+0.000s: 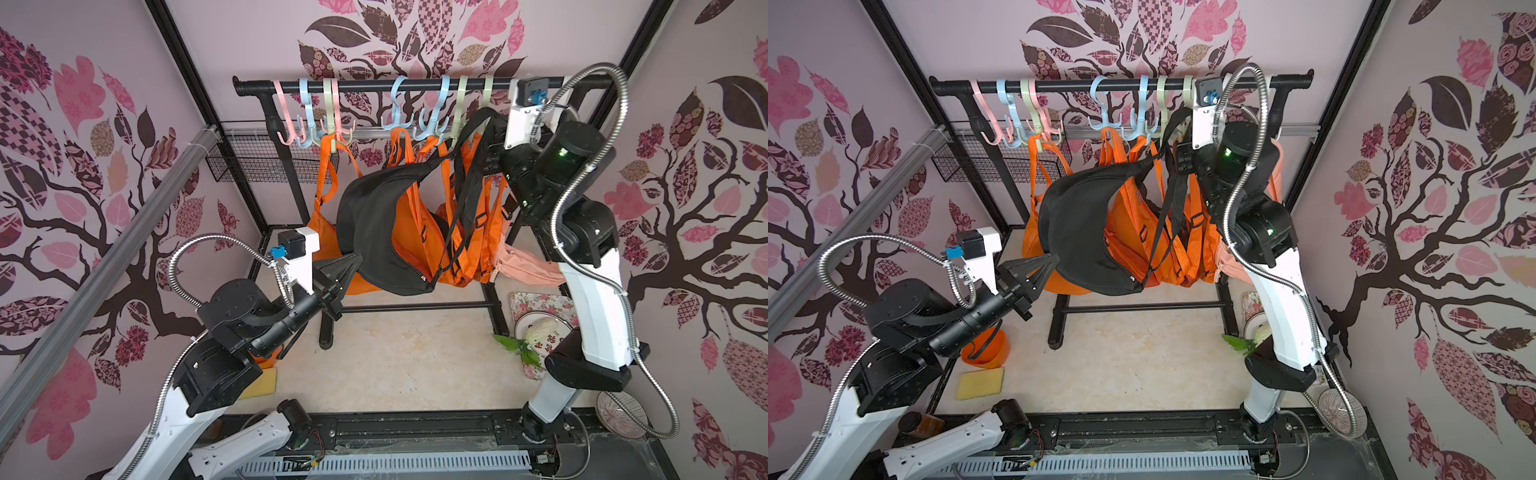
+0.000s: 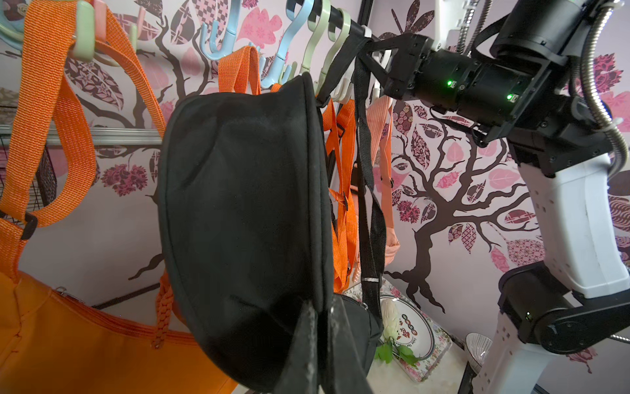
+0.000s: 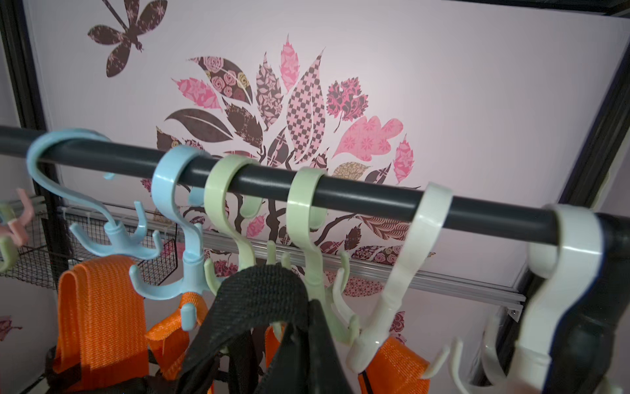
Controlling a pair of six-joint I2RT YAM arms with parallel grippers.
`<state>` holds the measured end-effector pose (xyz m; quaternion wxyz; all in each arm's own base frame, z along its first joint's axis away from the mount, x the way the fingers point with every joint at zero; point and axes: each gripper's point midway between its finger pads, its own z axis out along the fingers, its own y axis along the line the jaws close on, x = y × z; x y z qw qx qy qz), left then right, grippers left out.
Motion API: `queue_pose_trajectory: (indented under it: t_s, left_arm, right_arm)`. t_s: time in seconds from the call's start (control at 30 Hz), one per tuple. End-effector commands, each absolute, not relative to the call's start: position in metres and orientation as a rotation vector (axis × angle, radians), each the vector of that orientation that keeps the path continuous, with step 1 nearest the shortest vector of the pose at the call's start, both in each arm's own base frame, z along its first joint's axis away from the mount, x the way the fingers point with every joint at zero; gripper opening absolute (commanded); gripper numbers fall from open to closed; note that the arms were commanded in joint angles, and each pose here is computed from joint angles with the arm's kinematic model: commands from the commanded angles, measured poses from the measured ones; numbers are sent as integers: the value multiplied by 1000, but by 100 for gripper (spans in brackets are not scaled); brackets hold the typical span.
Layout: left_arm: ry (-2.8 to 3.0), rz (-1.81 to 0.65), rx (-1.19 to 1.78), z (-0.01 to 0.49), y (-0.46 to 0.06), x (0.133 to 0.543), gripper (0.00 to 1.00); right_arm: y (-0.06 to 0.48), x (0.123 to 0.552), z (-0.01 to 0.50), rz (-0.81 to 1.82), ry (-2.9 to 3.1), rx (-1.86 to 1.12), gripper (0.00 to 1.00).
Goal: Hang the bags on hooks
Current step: Hang the bag on the hook.
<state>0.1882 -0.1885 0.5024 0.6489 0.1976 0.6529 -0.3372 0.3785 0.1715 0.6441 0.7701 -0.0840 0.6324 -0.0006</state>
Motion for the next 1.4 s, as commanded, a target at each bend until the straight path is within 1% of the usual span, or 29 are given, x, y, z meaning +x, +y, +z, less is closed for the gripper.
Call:
queue_pose_trajectory:
  t_s: [0.0,0.33,0.57,0.7,0.87,1.2,1.33,1.37]
  left_arm:
    - [1388,-782,433,536,-182,180,0]
    - [1348,-759,420,546,-179,174,0]
    - [1392,-731,440,538,-189,183,0]
    - [1437,-706,432,524,-193,191,0]
    - [1495,-704,419,500,-199,198,0]
    - [1635,-715,374,430,-204,207,0]
    - [1672,-694,350,413,-200,210,0]
    - [1674,-685,342,412,-197,210,6]
  right_arm:
    - [166,390,649,-19,1344,-161,0]
    - [179,398,654,7,1301,-190,0]
    - [178,430,619,-1,1404,-209,0]
    - [178,444,594,-13,1477,-227,0]
    - [179,450,565,-20,1564,-235,0]
    - [168,434,527,-5,1619,-215,0]
    - [164,425,521,2,1616,-215,0]
    - [164,424,521,6,1615,-213,0]
